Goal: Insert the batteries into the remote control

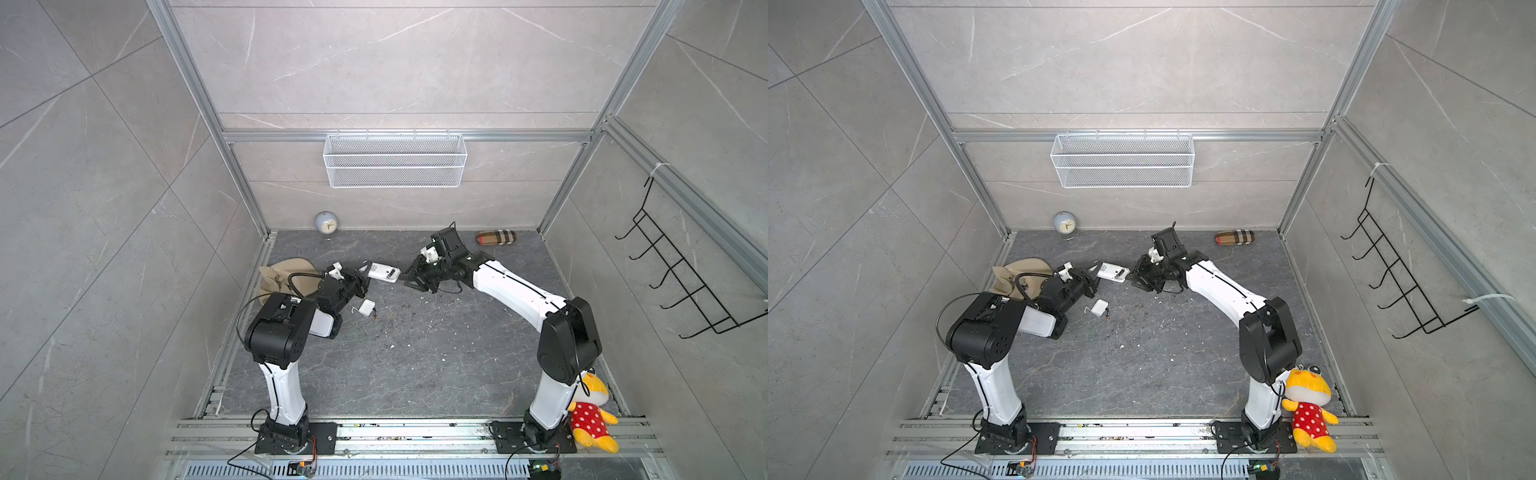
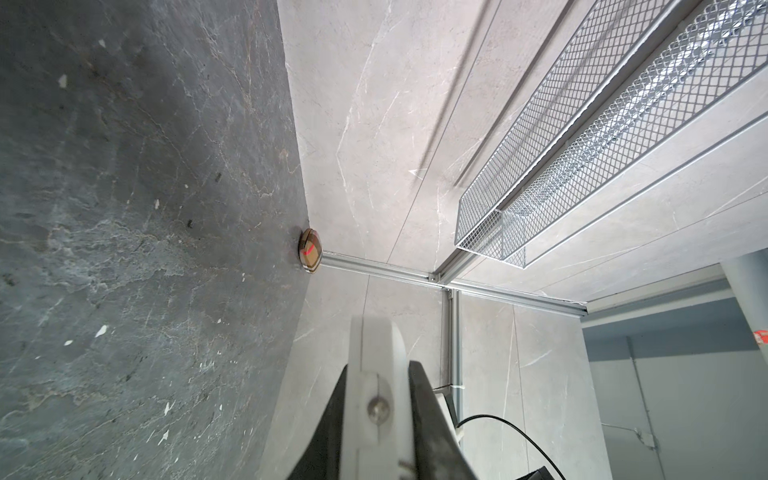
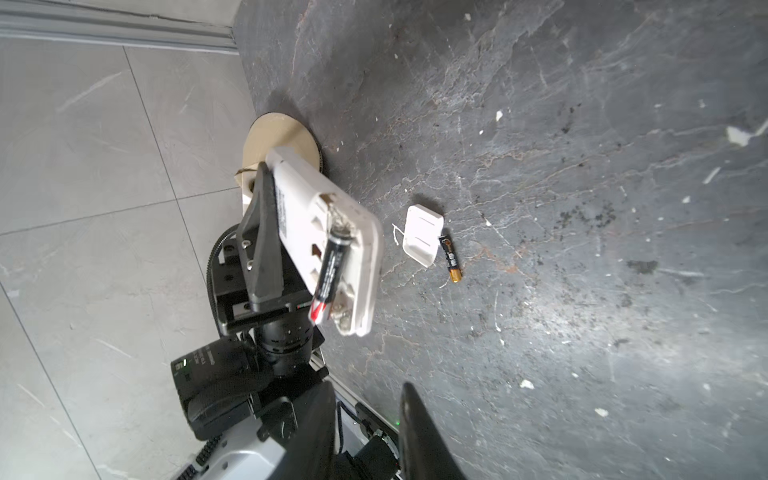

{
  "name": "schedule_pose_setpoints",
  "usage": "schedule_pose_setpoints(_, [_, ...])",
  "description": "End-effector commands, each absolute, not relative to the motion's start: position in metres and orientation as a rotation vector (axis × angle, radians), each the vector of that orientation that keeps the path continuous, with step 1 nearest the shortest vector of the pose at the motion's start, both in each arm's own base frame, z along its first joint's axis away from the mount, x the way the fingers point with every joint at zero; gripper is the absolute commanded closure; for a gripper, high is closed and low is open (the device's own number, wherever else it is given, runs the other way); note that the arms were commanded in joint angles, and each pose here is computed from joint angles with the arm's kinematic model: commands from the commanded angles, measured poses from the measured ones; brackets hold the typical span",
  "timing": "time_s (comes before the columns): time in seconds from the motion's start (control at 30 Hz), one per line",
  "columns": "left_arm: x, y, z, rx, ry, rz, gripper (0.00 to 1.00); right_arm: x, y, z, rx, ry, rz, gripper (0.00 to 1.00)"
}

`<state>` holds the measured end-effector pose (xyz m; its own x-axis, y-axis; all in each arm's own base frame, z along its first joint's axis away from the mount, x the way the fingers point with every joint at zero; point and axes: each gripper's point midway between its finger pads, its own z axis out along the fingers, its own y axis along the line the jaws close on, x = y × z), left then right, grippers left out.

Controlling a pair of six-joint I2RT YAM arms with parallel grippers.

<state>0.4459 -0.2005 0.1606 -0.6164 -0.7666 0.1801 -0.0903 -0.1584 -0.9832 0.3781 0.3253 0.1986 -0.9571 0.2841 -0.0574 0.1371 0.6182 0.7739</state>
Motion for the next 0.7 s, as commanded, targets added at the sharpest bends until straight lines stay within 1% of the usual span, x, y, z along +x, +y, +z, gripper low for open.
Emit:
schedule_pose_setpoints(0.0, [0.444, -0.205, 0.200, -0.858, 1.552, -1.924, 1.00, 0.377, 0.315, 0.232, 0.121, 2.585, 1.169, 0.65])
schedule_pose_setpoints(0.1, [0.443, -0.207, 0.202, -0.852, 1.559, -1.946, 1.00, 0.386, 0.309, 0.234, -0.034, 2.539, 1.046, 0.58])
schedule_pose_setpoints(0.2, [0.442, -0.209, 0.207, -0.838, 1.565, -1.970, 1.00, 0.395, 0.305, 0.221, -0.138, 2.556, 0.933, 0.56])
schedule_pose_setpoints(0.3, [0.442, -0.213, 0.207, -0.834, 1.599, -1.989, 1.00, 0.398, 0.309, 0.214, -0.204, 2.558, 0.915, 0.55])
schedule_pose_setpoints(0.37, [0.442, -0.216, 0.208, -0.822, 1.619, -1.999, 1.00, 0.401, 0.311, 0.212, -0.232, 2.543, 0.916, 0.52])
schedule_pose_setpoints(0.43, [0.441, -0.218, 0.209, -0.818, 1.631, -2.005, 1.00, 0.402, 0.312, 0.212, -0.261, 2.518, 0.923, 0.46])
schedule_pose_setpoints(0.6, [0.437, -0.222, 0.212, -0.798, 1.684, -2.015, 1.00, 0.399, 0.316, 0.217, -0.340, 2.439, 0.950, 0.21])
schedule_pose_setpoints(0.67, [0.435, -0.224, 0.212, -0.791, 1.715, -2.012, 1.00, 0.399, 0.316, 0.219, -0.359, 2.406, 0.958, 0.16])
